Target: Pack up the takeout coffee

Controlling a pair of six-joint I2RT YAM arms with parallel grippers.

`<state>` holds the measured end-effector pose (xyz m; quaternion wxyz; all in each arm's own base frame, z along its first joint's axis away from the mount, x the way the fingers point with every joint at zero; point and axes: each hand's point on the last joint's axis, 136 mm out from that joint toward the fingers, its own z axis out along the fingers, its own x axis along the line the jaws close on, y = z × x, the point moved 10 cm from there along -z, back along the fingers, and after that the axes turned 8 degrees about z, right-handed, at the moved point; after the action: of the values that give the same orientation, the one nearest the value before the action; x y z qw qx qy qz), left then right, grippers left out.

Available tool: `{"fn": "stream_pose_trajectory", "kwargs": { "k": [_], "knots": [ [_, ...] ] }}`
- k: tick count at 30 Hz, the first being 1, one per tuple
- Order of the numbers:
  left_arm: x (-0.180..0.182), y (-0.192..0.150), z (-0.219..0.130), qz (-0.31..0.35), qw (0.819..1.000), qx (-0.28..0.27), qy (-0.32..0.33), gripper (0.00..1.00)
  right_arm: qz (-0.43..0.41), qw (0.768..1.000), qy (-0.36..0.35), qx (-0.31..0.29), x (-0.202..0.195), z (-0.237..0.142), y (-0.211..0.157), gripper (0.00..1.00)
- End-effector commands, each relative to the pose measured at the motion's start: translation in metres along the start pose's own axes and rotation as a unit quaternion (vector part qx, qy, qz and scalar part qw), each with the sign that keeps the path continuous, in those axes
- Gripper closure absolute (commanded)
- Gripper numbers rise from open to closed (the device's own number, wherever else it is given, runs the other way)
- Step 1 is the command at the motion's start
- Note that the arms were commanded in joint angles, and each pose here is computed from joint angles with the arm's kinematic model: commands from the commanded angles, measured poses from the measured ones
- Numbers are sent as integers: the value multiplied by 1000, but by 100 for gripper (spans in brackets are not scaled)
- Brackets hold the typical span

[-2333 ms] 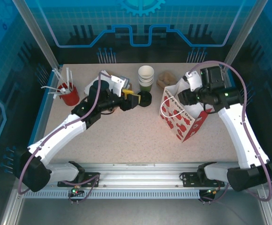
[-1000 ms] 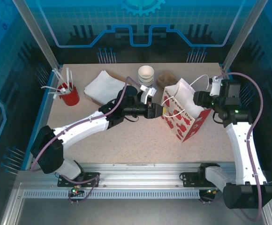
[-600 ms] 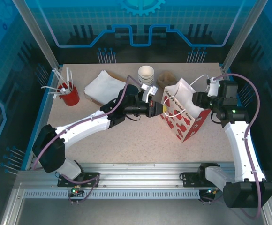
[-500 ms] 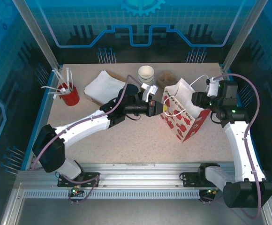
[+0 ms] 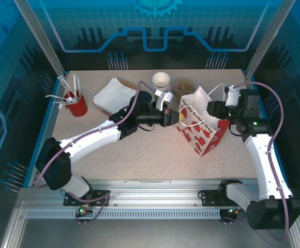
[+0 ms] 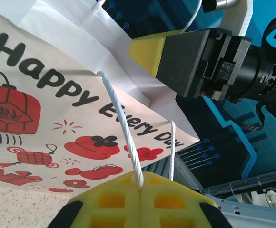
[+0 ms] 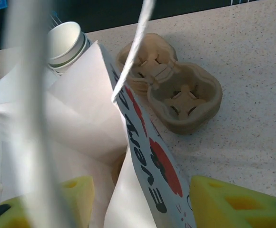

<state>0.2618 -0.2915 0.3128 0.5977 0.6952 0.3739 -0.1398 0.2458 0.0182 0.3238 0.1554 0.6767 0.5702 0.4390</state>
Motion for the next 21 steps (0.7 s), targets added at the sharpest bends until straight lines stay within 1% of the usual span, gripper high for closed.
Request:
{"fn": "stream_pose_trajectory", "kwargs": {
  "k": [1, 12, 21],
  "knots": [
    [-8, 13, -17, 24, 999, -29, 4, 94, 7, 1000, 20, 12, 6, 4, -3, 44],
    [-2, 18, -37, 20, 998, -50, 19, 95, 2, 999, 41, 20, 20, 12, -3, 44],
    [4, 20, -55, 18, 997, -64, 35, 95, -9, 998, 60, 34, 40, 25, -7, 44]
  ]
}}
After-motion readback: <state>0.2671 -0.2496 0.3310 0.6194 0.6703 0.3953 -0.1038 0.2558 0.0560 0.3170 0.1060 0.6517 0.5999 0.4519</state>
